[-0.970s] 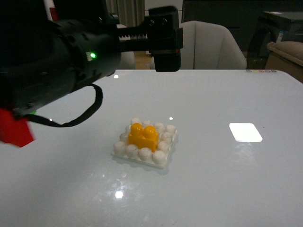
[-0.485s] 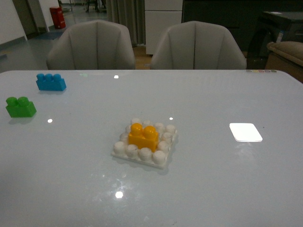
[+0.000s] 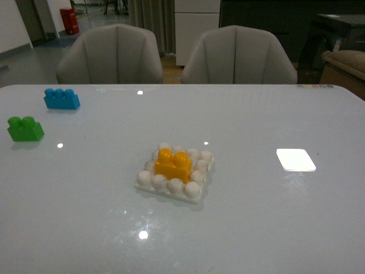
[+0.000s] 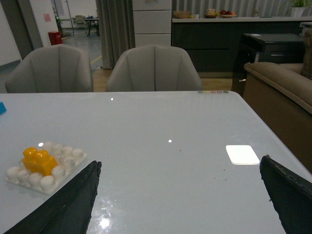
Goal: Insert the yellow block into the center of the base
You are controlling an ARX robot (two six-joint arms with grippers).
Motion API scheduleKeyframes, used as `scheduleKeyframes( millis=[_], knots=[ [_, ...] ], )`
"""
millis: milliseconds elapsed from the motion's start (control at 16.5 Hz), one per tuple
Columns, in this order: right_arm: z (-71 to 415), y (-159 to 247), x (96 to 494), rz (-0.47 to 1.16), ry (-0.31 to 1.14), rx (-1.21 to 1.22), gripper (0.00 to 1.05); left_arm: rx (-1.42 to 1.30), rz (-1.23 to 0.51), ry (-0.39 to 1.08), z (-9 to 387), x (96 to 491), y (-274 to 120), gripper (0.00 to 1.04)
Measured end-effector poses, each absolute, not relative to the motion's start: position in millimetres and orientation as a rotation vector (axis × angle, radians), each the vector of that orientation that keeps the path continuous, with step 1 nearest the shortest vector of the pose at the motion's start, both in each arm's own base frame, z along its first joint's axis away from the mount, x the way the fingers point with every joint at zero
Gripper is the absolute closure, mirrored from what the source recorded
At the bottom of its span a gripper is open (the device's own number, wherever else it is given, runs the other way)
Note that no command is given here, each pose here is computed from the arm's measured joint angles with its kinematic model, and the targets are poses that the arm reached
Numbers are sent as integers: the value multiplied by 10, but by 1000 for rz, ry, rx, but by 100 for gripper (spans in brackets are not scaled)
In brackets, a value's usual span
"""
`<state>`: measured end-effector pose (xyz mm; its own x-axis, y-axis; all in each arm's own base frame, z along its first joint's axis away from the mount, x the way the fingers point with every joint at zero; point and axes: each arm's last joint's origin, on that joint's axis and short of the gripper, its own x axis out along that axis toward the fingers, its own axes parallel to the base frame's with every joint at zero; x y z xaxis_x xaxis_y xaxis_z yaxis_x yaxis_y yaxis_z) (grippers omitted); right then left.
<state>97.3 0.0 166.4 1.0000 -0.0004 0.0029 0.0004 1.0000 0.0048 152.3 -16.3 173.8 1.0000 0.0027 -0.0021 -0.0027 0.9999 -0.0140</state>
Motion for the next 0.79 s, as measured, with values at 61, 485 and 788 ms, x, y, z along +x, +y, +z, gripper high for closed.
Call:
scheduleKeyframes(
  millis=[61,485,788],
  knots=[
    [1665,0,973,0,-3,5,6,-17,6,-17,1690,1489,-140,103],
    [1664,0,973,-1,-2,5,6,-14,-3,1,1676,1304,-4,103],
    [1664,0,973,0,-3,5,6,-14,-1,-10,1701,1209,-1,103]
  ],
)
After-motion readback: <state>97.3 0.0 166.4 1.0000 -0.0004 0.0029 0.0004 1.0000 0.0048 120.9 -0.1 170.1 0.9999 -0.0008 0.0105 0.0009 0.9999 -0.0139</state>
